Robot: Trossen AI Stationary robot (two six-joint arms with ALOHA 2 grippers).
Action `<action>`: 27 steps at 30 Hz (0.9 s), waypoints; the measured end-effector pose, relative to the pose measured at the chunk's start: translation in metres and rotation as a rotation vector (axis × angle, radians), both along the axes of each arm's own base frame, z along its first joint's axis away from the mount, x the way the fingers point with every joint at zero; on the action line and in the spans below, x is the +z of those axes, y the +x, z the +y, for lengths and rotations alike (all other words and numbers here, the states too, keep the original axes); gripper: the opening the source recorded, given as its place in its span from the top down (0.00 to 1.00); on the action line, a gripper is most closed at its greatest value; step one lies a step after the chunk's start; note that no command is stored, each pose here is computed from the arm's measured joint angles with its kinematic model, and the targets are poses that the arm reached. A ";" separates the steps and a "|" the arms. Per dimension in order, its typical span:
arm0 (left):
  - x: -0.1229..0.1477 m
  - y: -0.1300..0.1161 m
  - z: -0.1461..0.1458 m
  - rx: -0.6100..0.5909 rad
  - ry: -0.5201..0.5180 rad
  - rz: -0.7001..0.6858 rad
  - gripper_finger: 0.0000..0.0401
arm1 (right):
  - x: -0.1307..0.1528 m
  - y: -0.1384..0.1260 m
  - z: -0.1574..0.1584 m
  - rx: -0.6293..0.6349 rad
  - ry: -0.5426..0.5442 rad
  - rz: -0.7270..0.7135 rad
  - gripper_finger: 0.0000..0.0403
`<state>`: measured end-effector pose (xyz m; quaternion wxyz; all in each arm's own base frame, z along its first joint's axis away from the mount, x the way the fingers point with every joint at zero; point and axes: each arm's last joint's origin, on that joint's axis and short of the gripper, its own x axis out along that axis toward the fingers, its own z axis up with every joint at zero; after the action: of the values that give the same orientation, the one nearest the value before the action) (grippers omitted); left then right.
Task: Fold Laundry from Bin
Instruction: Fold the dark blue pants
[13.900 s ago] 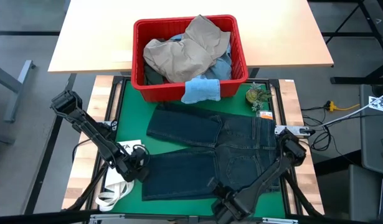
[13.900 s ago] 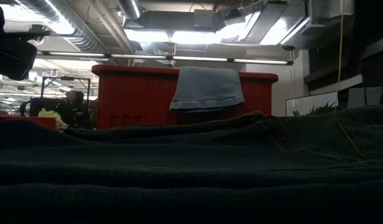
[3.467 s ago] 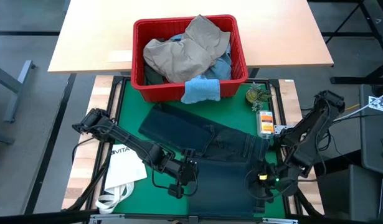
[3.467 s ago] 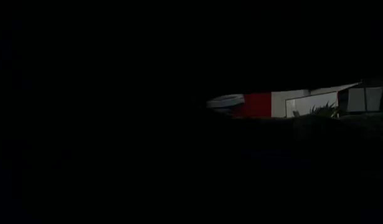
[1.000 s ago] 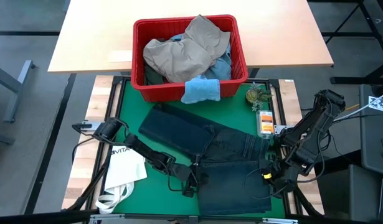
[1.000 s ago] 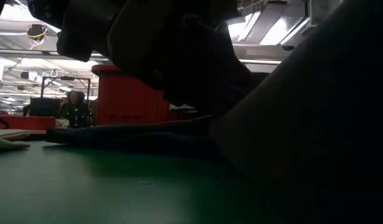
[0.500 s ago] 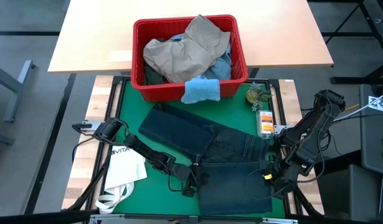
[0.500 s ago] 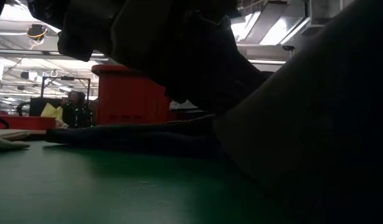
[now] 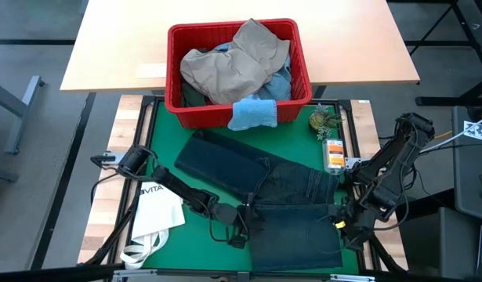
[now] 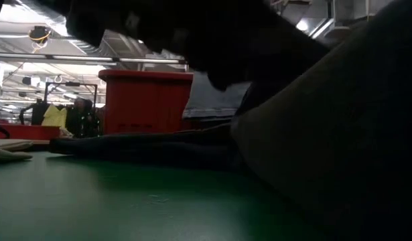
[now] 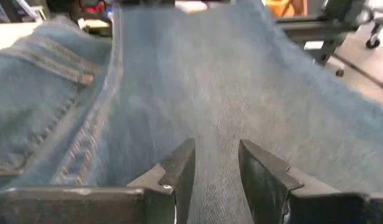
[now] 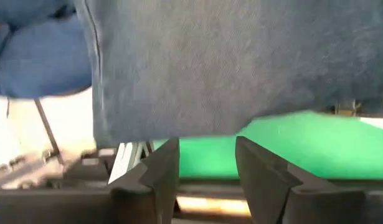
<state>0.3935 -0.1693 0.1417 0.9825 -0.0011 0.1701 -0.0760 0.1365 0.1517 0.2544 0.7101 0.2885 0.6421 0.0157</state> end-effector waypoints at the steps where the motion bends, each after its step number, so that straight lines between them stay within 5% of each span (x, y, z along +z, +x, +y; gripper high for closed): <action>1: 0.005 0.000 0.000 -0.002 -0.005 -0.009 0.71 | 0.003 0.001 0.001 0.002 0.006 -0.008 0.61; 7: 0.031 -0.003 0.003 0.006 -0.028 -0.064 0.71 | 0.035 0.008 0.001 0.036 -0.088 -0.249 0.62; 14: 0.032 0.001 0.018 0.075 -0.009 -0.053 0.71 | 0.031 0.019 -0.001 0.071 -0.374 -0.486 0.62; 19: 0.022 0.001 0.030 0.105 0.029 0.050 0.71 | -0.010 0.020 -0.001 0.134 -0.496 -0.378 0.62; 27: -0.013 0.001 0.035 0.151 0.113 0.197 0.71 | -0.078 0.013 -0.002 0.125 -0.529 -0.091 0.62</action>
<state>0.3949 -0.1341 0.1284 0.9624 0.0339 0.2692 0.0082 0.1499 0.1499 0.1761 0.7865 0.0518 0.6079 -0.0960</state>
